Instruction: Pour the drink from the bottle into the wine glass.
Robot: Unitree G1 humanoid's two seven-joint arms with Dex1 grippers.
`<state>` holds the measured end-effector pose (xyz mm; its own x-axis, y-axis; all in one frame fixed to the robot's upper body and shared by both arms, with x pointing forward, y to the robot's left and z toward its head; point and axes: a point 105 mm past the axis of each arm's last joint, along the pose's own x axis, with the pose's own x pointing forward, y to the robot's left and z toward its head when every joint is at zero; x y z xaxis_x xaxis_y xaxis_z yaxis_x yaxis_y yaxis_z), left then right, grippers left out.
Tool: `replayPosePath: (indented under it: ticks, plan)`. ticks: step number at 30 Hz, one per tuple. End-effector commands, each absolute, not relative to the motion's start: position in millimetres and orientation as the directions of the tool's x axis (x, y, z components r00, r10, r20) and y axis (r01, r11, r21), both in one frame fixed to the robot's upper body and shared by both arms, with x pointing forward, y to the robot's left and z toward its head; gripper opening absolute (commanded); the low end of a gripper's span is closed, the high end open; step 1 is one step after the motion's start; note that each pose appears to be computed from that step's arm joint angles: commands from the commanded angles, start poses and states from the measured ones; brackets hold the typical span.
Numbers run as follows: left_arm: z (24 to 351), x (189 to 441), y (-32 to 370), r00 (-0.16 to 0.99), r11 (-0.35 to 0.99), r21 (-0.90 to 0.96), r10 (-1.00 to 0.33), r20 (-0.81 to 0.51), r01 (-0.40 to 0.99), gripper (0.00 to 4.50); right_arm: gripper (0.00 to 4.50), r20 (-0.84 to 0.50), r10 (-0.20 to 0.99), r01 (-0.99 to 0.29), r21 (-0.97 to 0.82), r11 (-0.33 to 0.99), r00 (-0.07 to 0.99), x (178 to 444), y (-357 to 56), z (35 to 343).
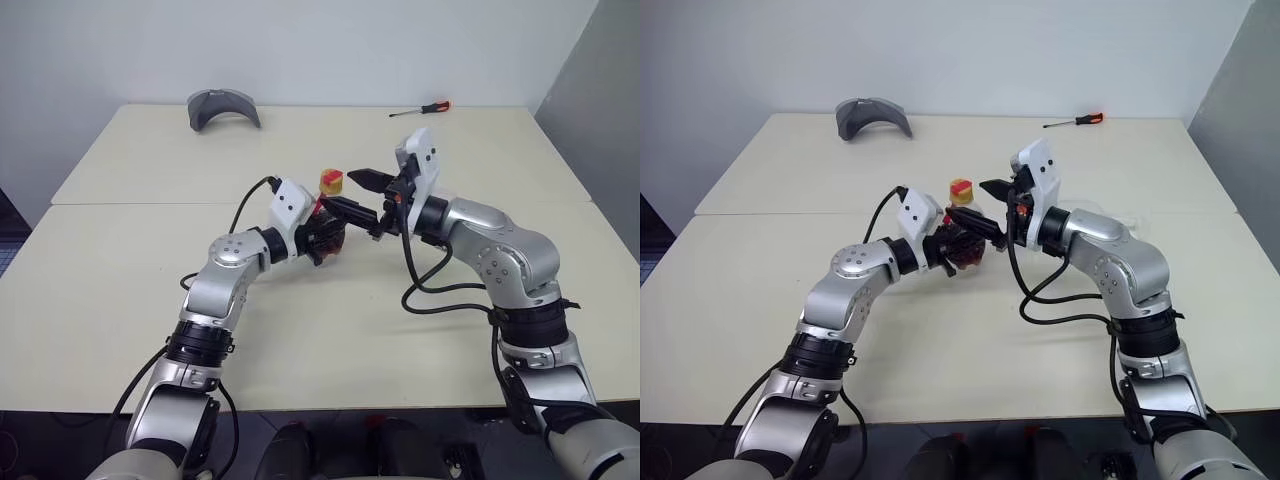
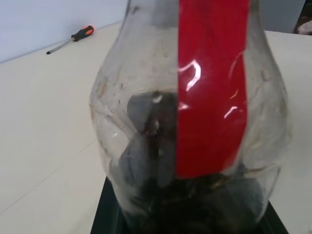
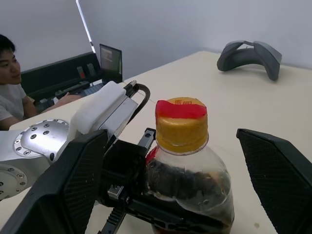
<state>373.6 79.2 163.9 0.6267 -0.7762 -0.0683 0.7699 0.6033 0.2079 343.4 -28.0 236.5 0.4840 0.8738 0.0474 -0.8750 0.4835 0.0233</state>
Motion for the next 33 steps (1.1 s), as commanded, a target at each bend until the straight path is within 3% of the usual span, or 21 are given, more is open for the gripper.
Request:
replayPosePath:
  ticks: [1, 18, 21, 29, 33]
  plan:
    - [182.0, 370.4, 70.5, 0.593, 0.569, 0.257, -0.805, -0.020, 0.781, 0.95, 4.50, 0.112, 0.873, -0.879, 0.004, 0.477, 0.475, 344.9, -24.0, 260.9]
    - [185.9, 371.3, 66.6, 0.577, 0.554, 0.255, -0.817, -0.019, 0.793, 0.95, 4.50, 0.123, 0.870, -0.876, 0.002, 0.482, 0.478, 352.4, -22.6, 263.0]
    - [187.6, 371.9, 65.4, 0.575, 0.554, 0.253, -0.818, -0.013, 0.793, 0.95, 3.93, 0.133, 0.868, -0.876, 0.011, 0.482, 0.479, 353.4, -23.2, 264.2]
    - [187.1, 368.3, 63.5, 0.566, 0.547, 0.246, -0.824, -0.010, 0.800, 0.95, 1.27, 0.166, 0.862, -0.877, 0.032, 0.480, 0.478, 354.6, -24.2, 271.9]
    - [188.8, 363.1, 63.8, 0.557, 0.540, 0.239, -0.831, -0.004, 0.807, 0.90, 1.28, 0.183, 0.868, -0.885, 0.029, 0.465, 0.462, 352.6, -22.8, 276.1]
